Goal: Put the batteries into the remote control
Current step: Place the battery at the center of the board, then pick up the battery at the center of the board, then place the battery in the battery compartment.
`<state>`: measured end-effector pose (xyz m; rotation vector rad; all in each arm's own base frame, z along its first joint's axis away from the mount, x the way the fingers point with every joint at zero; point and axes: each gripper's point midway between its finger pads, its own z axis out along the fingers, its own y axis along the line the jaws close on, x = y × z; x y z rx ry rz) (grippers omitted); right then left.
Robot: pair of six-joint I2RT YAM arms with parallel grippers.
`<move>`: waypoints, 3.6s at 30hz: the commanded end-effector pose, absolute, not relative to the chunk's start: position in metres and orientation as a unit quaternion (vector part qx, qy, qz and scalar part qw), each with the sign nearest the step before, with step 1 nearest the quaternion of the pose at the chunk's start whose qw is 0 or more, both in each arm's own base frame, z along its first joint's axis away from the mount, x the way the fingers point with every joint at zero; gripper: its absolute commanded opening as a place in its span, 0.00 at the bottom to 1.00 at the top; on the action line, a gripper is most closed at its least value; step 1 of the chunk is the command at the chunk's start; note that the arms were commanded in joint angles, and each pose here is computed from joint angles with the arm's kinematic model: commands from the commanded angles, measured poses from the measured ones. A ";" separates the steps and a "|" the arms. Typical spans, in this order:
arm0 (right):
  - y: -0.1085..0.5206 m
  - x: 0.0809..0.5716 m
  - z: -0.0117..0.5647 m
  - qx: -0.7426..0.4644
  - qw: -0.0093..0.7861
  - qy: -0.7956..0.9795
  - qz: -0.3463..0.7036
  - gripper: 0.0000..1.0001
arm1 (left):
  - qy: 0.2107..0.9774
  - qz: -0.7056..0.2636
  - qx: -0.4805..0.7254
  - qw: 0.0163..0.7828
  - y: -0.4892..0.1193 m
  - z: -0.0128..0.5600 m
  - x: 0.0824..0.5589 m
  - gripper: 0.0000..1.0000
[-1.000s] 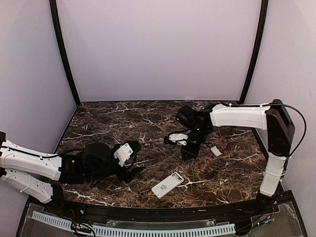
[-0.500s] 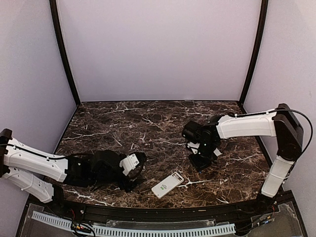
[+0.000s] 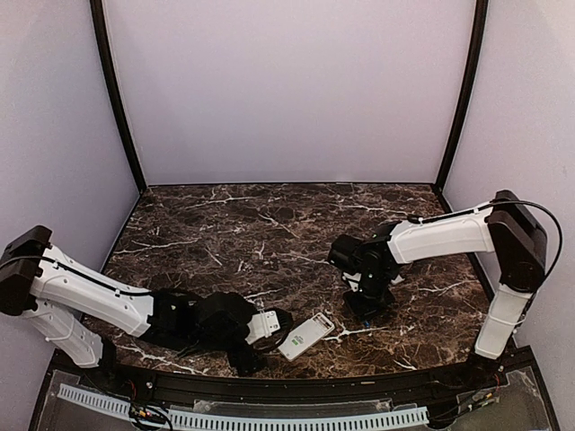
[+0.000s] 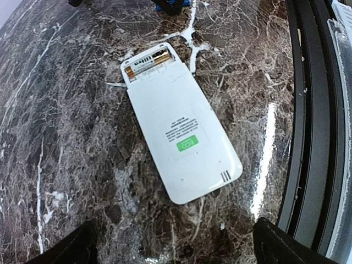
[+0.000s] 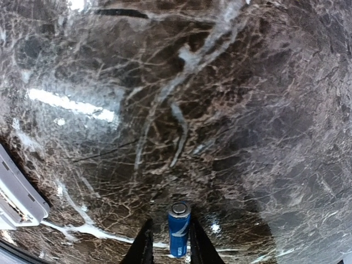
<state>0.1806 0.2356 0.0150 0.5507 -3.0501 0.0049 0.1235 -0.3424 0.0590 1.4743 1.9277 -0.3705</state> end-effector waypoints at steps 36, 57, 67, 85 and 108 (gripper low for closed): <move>0.251 0.246 0.202 0.162 -0.450 -0.852 -0.215 0.98 | 0.795 -0.093 0.562 0.210 -0.339 -0.012 0.116 0.49; 0.225 0.170 0.026 0.084 -0.093 -0.989 -0.080 0.37 | 0.786 -0.131 0.579 0.171 -0.340 -0.007 0.096 0.37; 0.238 0.169 0.012 0.108 -0.082 -0.989 -0.060 0.23 | 0.785 -0.132 0.581 0.173 -0.339 -0.010 0.096 0.37; 0.244 0.140 0.032 0.135 -0.020 -0.987 -0.089 0.00 | 0.758 -0.129 0.612 0.184 -0.345 -0.016 0.097 0.39; 0.313 0.100 0.048 0.209 0.124 -0.960 -0.136 0.00 | 0.753 -0.128 0.616 0.193 -0.356 -0.022 0.100 0.40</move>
